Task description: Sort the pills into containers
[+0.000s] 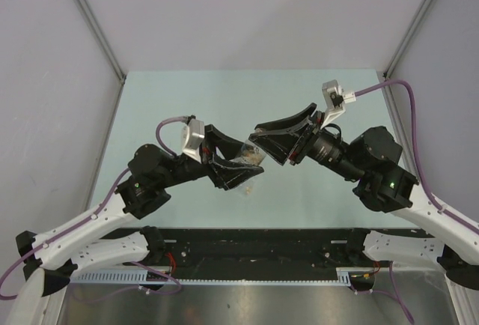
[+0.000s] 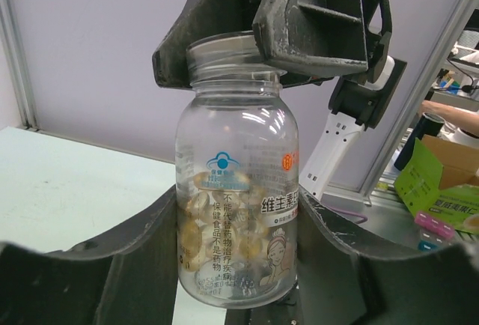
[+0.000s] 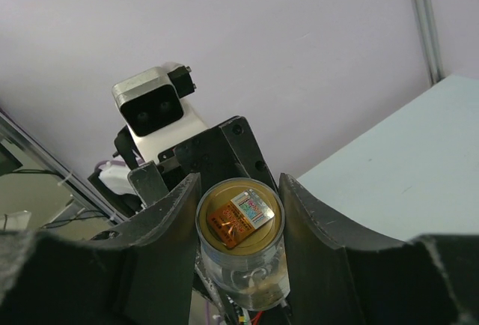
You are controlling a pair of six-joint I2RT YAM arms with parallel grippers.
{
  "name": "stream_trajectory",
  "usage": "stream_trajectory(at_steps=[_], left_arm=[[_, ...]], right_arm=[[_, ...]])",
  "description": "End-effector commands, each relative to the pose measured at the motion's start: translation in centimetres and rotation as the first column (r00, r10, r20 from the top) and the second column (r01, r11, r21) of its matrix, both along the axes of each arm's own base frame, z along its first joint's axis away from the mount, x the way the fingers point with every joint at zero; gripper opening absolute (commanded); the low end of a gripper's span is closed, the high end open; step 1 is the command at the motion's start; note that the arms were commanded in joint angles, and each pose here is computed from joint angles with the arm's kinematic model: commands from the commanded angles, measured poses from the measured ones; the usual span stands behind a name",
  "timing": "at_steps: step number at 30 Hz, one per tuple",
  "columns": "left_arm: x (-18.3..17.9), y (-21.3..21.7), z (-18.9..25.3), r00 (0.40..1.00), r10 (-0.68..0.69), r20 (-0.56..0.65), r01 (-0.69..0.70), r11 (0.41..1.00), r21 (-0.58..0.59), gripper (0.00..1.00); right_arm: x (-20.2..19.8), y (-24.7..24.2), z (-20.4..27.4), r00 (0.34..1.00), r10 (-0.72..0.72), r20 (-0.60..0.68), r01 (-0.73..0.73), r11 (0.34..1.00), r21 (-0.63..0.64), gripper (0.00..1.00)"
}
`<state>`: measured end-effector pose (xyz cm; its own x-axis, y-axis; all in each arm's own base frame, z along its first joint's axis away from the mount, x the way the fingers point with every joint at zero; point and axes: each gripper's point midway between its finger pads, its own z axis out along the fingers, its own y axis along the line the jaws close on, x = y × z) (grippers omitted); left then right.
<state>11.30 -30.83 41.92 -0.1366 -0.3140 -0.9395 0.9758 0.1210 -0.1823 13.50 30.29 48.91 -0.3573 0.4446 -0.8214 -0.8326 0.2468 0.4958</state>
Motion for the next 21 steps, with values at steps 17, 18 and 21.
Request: stream_trajectory(at_steps=[17,18,21], left_arm=[[-0.5,1.7,4.5,1.0,0.017,0.021,-0.013,0.981,-0.192,0.0],[-0.7,1.7,4.5,1.0,0.007,0.025,-0.002,0.981,-0.192,0.0],[-1.0,1.8,4.7,0.999,-0.007,0.037,0.015,0.98,-0.199,0.0]], right_arm=[[-5.6,2.9,-4.4,0.946,0.262,0.19,-0.212,0.945,-0.249,0.0],[-5.8,2.9,-4.4,0.94,0.272,0.205,-0.217,0.942,-0.255,0.0],[-6.6,3.3,-4.8,0.921,0.305,0.24,-0.236,0.931,-0.28,0.0]])
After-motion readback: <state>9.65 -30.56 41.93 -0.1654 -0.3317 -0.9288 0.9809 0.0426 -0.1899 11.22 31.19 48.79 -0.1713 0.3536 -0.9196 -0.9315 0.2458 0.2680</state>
